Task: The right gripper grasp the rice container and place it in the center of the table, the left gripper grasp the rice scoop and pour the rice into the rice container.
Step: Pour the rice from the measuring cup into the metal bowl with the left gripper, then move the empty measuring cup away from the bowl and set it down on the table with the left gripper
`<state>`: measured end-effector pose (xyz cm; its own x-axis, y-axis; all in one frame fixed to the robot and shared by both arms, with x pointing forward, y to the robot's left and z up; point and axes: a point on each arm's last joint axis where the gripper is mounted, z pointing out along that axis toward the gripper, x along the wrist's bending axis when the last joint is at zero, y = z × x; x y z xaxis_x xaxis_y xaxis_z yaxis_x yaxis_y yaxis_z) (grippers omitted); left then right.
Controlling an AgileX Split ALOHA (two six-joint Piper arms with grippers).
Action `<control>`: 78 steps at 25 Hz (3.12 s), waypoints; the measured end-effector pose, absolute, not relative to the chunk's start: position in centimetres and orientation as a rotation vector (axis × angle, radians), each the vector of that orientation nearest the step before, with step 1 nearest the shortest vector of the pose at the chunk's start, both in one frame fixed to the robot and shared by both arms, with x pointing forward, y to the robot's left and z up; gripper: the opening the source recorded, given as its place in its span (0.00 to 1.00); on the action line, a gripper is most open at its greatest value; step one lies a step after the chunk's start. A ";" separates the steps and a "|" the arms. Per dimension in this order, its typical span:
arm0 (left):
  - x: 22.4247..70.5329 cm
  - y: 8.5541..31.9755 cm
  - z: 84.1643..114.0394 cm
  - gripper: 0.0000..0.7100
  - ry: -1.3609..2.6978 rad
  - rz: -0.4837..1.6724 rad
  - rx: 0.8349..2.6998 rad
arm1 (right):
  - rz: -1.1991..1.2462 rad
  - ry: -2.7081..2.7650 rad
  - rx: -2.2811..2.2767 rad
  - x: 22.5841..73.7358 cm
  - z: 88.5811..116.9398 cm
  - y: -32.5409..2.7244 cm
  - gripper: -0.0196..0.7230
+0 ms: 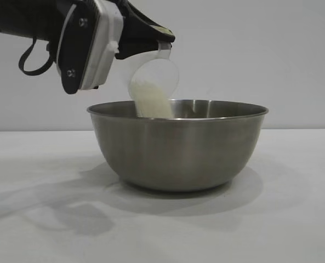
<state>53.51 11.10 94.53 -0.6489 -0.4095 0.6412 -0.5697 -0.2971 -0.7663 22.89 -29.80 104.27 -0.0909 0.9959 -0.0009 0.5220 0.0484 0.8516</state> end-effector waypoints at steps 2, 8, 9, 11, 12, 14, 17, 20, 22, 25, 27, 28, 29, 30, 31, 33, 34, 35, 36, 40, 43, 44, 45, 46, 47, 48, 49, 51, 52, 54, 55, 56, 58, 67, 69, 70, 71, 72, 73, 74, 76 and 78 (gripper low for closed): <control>53.4 11.0 94.6 0.00 -1.791 2.098 1.226 | 0.942 1.687 1.540 22.9 104.3 -29.8 0.75; 53.2 10.9 94.6 0.00 -1.807 2.090 1.190 | 0.942 1.687 1.540 22.9 104.3 -29.8 0.75; 53.2 10.9 94.6 0.00 -1.806 2.091 1.190 | 0.942 1.687 1.540 22.9 104.3 -29.8 0.75; 53.2 10.9 94.6 0.00 -1.806 2.091 1.190 | 0.942 1.687 1.540 22.9 104.3 -29.8 0.75; 53.2 10.9 94.6 0.00 -1.806 2.091 1.190 | 0.942 1.687 1.540 22.9 104.3 -29.8 0.75; 53.2 10.9 94.6 0.00 -1.803 2.089 1.192 | 0.942 1.687 1.540 22.9 104.3 -29.8 0.75; 53.3 11.0 94.7 0.00 -1.710 2.059 1.258 | 0.942 1.687 1.540 22.9 104.3 -29.8 0.75; 53.8 11.3 94.9 0.00 -1.454 1.997 1.426 | 0.942 1.687 1.540 22.9 104.3 -29.8 0.75; 54.3 11.7 95.1 0.00 -1.221 1.947 1.544 | 0.942 1.687 1.540 22.9 104.3 -29.8 0.75; 54.9 12.2 95.3 0.00 -0.881 1.845 1.658 | 0.942 1.687 1.540 22.9 104.3 -29.8 0.75; 55.3 12.5 95.4 0.00 -0.646 1.762 1.703 | 0.942 1.687 1.540 22.9 104.3 -29.8 0.75; 55.5 12.8 95.5 0.00 -0.508 1.713 1.717 | 0.942 1.687 1.540 22.9 104.3 -29.8 0.75; 55.8 13.1 95.5 0.00 -0.363 1.658 1.722 | 0.942 1.687 1.540 22.9 104.3 -29.8 0.75; 55.9 13.3 95.6 0.00 -0.223 1.598 1.716 | 0.942 1.687 1.540 22.9 104.3 -29.8 0.75; 56.2 13.6 95.6 0.00 -0.088 1.557 1.706 | 0.942 1.687 1.540 22.9 104.3 -29.8 0.75; 56.7 14.4 95.7 0.00 0.189 1.466 1.658 | 0.942 1.687 1.540 22.9 104.3 -29.8 0.75; 56.8 14.7 95.7 0.00 0.296 1.433 1.630 | 0.942 1.687 1.540 22.9 104.3 -29.8 0.75; 57.1 15.2 95.7 0.00 0.418 1.400 1.592 | 0.942 1.687 1.540 22.9 104.3 -29.8 0.75; 57.3 15.6 95.7 0.00 0.533 1.374 1.551 | 0.942 1.687 1.540 22.9 104.3 -29.8 0.75; 57.7 17.6 95.4 0.00 0.891 1.333 1.397 | 0.942 1.687 1.540 22.9 104.3 -29.8 0.75; 57.3 18.7 94.7 0.00 1.039 1.332 1.353 | 0.942 1.687 1.540 22.9 104.3 -29.8 0.75; 57.0 19.0 94.3 0.00 1.078 1.330 1.348 | 0.942 1.687 1.540 22.9 104.3 -29.8 0.75; 56.8 19.3 94.0 0.00 1.106 1.324 1.346 | 0.942 1.687 1.540 22.9 104.3 -29.8 0.75; 56.5 19.6 93.6 0.00 1.136 1.317 1.347 | 0.942 1.687 1.540 22.9 104.3 -29.8 0.75; 56.1 19.8 93.2 0.00 1.161 1.312 1.354 | 0.942 1.687 1.540 22.9 104.3 -29.8 0.75; 55.8 20.1 92.9 0.00 1.179 1.308 1.363 | 0.942 1.687 1.540 22.9 104.3 -29.8 0.75; 55.4 20.3 92.5 0.00 1.199 1.304 1.375 | 0.942 1.687 1.540 22.9 104.3 -29.8 0.75; 54.6 20.8 91.7 0.00 1.241 1.293 1.391 | 0.942 1.687 1.540 22.9 104.3 -29.8 0.75; 54.2 21.0 91.4 0.00 1.260 1.284 1.394 | 0.942 1.687 1.540 22.9 104.3 -29.8 0.75; 53.6 21.4 90.9 0.00 1.294 1.270 1.399 | 0.942 1.687 1.540 22.9 104.3 -29.8 0.75; 53.5 21.4 90.7 0.00 1.303 1.266 1.404 | 0.942 1.687 1.540 22.9 104.3 -29.8 0.75; 53.5 21.4 90.3 0.00 1.311 1.261 1.414 | 0.942 1.687 1.540 22.9 104.3 -29.8 0.75; 53.4 21.4 89.2 0.00 1.320 1.248 1.453 | 0.942 1.687 1.540 22.9 104.3 -29.8 0.75; 53.2 21.3 85.7 0.00 1.375 1.181 1.539 | 0.942 1.687 1.540 22.9 104.3 -29.8 0.75; 53.2 21.3 85.5 0.00 1.390 1.169 1.519 | 0.942 1.687 1.540 22.9 104.3 -29.8 0.75; 53.2 21.3 85.4 0.00 1.394 1.167 1.515 | 0.942 1.687 1.540 22.9 104.3 -29.8 0.75; 53.2 21.3 85.3 0.00 1.398 1.163 1.509 | 0.942 1.687 1.540 22.9 104.3 -29.8 0.75; 53.1 21.4 85.3 0.00 1.402 1.160 1.504 | 0.942 1.687 1.540 22.9 104.3 -29.8 0.75; 53.1 21.4 85.3 0.00 1.404 1.157 1.505 | 0.942 1.687 1.540 22.9 104.3 -29.8 0.75; 52.8 21.5 85.2 0.07 1.407 1.154 1.514 | 0.942 1.687 1.539 22.9 104.3 -29.8 0.75; 52.1 21.7 84.8 0.17 1.411 1.140 1.544 | 0.942 1.687 1.539 22.9 104.3 -29.8 0.75; 51.2 22.0 84.5 0.30 1.423 1.118 1.571 | 0.942 1.687 1.539 22.9 104.3 -29.8 0.75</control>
<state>51.19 22.03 84.53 0.0106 0.9917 0.1280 0.3594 -0.1233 0.9250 22.89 -29.80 104.27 -0.0909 0.9959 -0.0009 0.5216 0.0484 0.8518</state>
